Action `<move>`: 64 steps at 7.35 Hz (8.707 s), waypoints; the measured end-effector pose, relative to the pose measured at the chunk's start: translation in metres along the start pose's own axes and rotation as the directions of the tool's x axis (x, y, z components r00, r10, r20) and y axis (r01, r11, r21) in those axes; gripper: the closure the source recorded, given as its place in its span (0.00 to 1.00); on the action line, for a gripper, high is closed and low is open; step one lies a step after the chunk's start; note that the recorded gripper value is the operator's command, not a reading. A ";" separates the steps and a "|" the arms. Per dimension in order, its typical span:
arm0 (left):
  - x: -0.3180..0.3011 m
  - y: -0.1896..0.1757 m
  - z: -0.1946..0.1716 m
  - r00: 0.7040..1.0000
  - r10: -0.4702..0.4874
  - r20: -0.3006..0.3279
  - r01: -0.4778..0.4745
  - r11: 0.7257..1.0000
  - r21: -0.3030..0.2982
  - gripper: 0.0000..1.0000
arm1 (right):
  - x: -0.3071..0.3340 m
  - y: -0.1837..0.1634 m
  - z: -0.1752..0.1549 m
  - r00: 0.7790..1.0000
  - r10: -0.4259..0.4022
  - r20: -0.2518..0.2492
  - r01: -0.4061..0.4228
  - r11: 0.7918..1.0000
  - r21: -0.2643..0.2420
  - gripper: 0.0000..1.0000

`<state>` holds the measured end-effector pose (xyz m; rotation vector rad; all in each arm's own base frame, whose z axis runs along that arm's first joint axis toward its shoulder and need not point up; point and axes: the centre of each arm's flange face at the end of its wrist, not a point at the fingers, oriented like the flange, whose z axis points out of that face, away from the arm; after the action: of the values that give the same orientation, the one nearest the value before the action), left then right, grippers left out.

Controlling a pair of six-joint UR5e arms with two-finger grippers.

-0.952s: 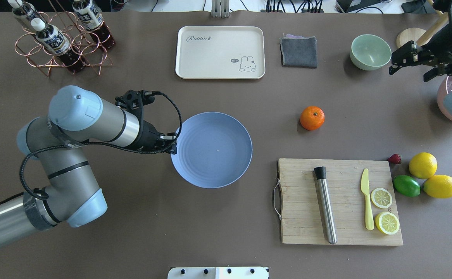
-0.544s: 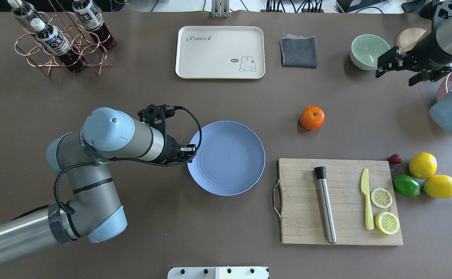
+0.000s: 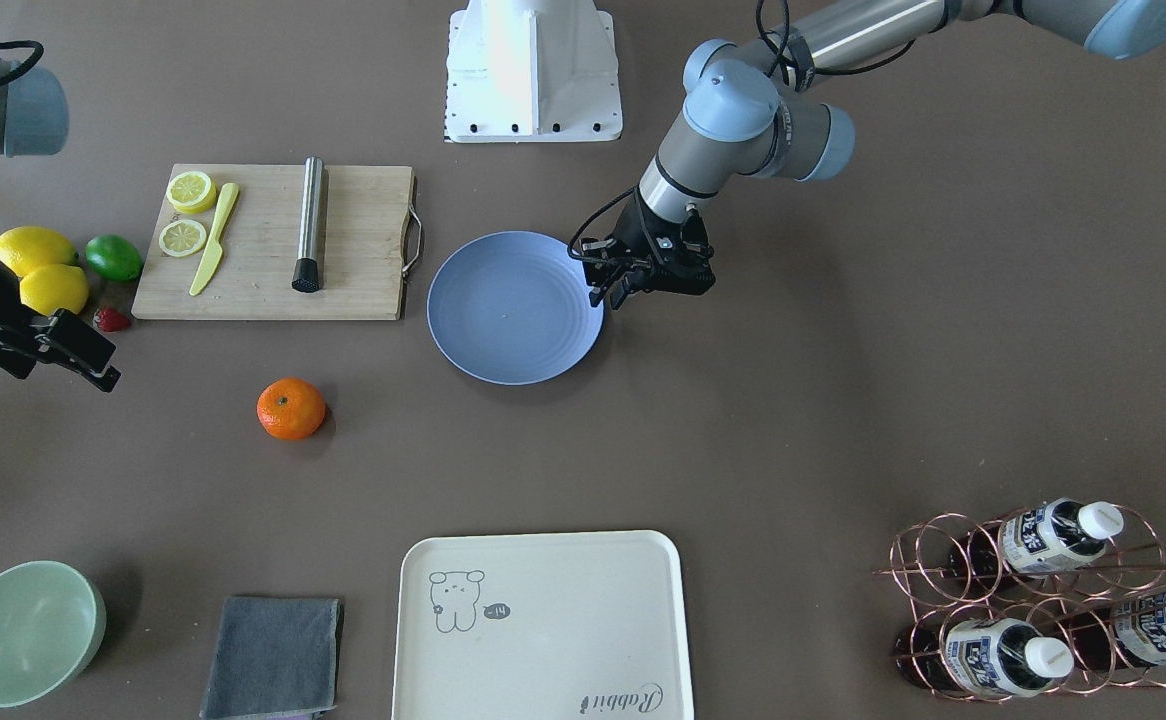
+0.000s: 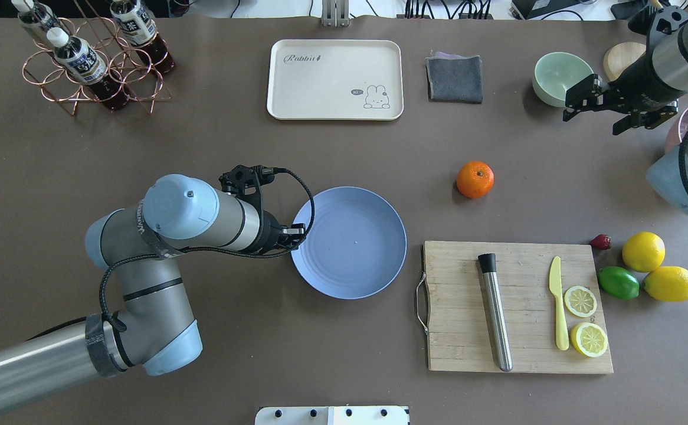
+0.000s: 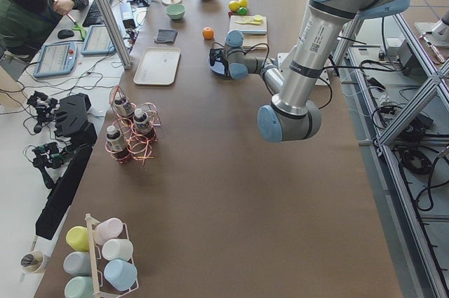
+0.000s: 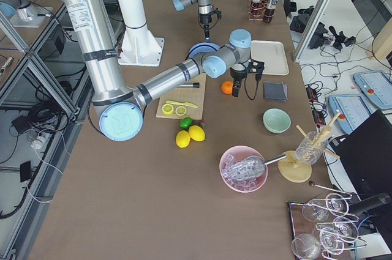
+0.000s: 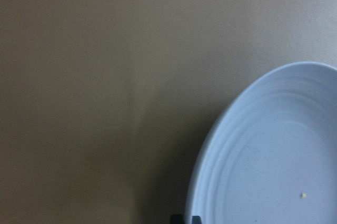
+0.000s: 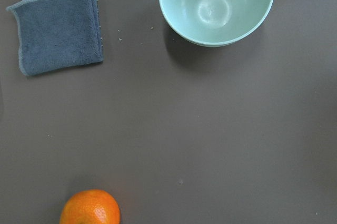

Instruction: Pick orange to plate

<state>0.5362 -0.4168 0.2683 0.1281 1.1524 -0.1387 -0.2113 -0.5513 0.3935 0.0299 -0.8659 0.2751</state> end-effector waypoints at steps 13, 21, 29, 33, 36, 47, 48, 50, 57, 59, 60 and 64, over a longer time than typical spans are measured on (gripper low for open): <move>-0.094 -0.118 -0.101 0.980 0.193 0.045 -0.195 0.979 0.056 0.02 | -0.123 0.069 0.152 0.989 -0.136 -0.061 0.137 0.990 0.012 0.00; -0.099 -0.130 -0.114 0.948 0.309 0.075 -0.314 0.948 0.061 0.02 | -0.172 0.075 0.136 0.994 -0.104 -0.015 0.105 0.994 0.035 1.00; -0.225 -0.154 -0.173 0.888 0.400 0.226 -0.423 0.904 0.066 0.02 | -0.332 0.243 0.115 0.994 -0.108 -0.031 0.109 0.993 0.050 1.00; -0.240 -0.159 -0.172 0.887 0.392 0.246 -0.416 0.907 0.057 0.02 | -0.361 0.261 0.145 0.989 -0.128 -0.070 0.131 0.991 0.039 1.00; -0.241 -0.160 -0.171 0.885 0.394 0.249 -0.419 0.906 0.053 0.02 | -0.360 0.265 0.161 0.987 -0.130 -0.095 0.134 0.991 0.029 0.00; -0.426 -0.166 -0.295 0.796 0.463 0.390 -0.468 0.879 -0.089 0.02 | -0.027 0.004 -0.031 0.952 -0.306 -0.022 0.304 0.950 -0.066 0.00; -0.446 -0.168 -0.312 0.784 0.466 0.410 -0.463 0.879 -0.112 0.02 | 0.049 -0.014 -0.044 0.931 -0.362 -0.041 0.358 0.931 -0.075 0.00; -0.483 -0.171 -0.337 0.795 0.437 0.422 -0.425 0.896 -0.127 0.02 | 0.181 -0.026 -0.068 0.906 -0.417 -0.072 0.410 0.907 -0.096 0.00; -0.570 -0.155 -0.400 0.888 0.330 0.320 -0.315 0.944 -0.098 0.02 | 0.396 -0.016 -0.050 0.945 -0.307 -0.108 0.284 0.939 -0.192 0.00; -0.575 -0.153 -0.401 0.888 0.326 0.323 -0.310 0.945 -0.101 0.02 | 0.400 -0.016 -0.053 0.949 -0.296 -0.109 0.273 0.944 -0.185 0.00; -0.575 -0.153 -0.401 0.888 0.326 0.325 -0.310 0.945 -0.101 0.02 | 0.401 -0.016 -0.055 0.949 -0.294 -0.109 0.272 0.945 -0.182 0.00; -0.576 -0.154 -0.401 0.886 0.327 0.328 -0.312 0.945 -0.100 0.02 | 0.392 -0.022 -0.061 0.947 -0.304 -0.107 0.284 0.944 -0.167 0.00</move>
<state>-0.0818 -0.4742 0.6301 0.2431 0.7726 0.1552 0.0810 -0.4753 0.6519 0.0013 -0.7366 -0.0695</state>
